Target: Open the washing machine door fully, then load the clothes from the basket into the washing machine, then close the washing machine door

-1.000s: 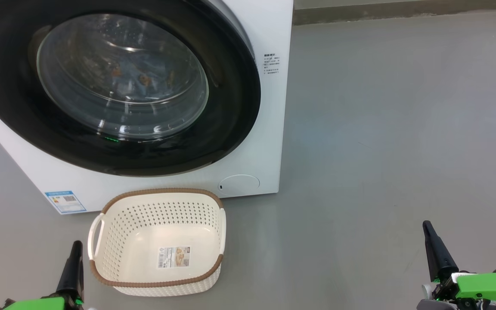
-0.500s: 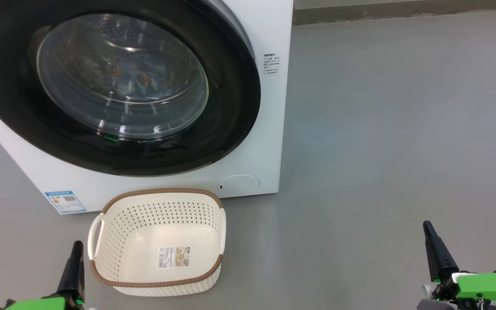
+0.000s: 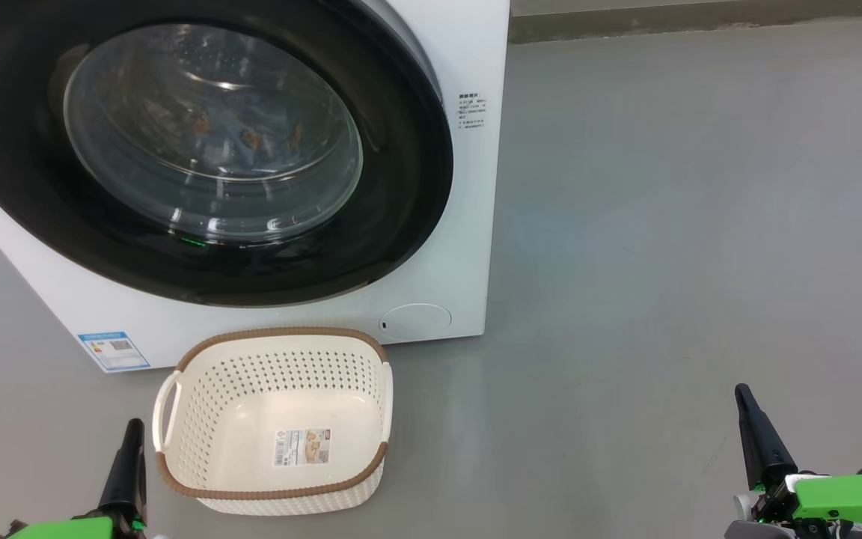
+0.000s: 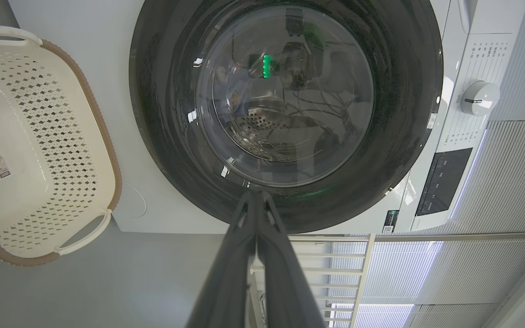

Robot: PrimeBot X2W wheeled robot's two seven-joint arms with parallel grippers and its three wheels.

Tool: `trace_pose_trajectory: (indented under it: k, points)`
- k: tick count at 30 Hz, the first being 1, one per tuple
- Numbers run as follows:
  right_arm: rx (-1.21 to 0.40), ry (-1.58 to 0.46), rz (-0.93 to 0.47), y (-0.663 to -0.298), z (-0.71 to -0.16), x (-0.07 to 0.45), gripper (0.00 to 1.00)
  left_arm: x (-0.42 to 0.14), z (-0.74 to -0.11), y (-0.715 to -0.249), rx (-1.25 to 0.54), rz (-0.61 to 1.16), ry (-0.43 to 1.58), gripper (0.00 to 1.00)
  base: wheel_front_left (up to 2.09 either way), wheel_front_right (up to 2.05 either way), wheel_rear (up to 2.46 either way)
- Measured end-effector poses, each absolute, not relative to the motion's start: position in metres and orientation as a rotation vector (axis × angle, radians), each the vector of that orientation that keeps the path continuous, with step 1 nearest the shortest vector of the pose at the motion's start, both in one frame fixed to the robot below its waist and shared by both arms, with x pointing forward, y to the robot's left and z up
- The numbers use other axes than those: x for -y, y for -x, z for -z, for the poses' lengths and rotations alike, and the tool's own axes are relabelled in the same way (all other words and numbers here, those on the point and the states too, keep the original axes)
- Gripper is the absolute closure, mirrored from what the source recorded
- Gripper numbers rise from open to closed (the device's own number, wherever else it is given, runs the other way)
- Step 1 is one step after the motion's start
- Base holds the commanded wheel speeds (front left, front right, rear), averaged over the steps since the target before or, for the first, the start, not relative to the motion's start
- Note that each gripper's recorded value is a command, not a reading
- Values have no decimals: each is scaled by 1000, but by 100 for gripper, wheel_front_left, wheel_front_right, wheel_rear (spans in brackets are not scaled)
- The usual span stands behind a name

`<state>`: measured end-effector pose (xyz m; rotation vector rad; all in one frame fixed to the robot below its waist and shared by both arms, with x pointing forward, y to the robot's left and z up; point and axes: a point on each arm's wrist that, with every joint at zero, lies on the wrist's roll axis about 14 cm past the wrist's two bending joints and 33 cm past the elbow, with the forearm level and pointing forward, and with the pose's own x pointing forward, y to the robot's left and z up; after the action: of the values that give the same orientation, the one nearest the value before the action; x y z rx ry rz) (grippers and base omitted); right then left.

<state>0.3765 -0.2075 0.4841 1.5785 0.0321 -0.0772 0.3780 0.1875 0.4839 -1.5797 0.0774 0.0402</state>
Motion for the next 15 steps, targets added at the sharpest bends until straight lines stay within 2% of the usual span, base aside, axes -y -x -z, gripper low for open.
trace_pose_trajectory:
  k: [15]
  points:
    - [-33, -1581, 76, -376, -484, 207, 100, -186, -484, -378, -81, -36, 1584, 100, 0, 0, 0]
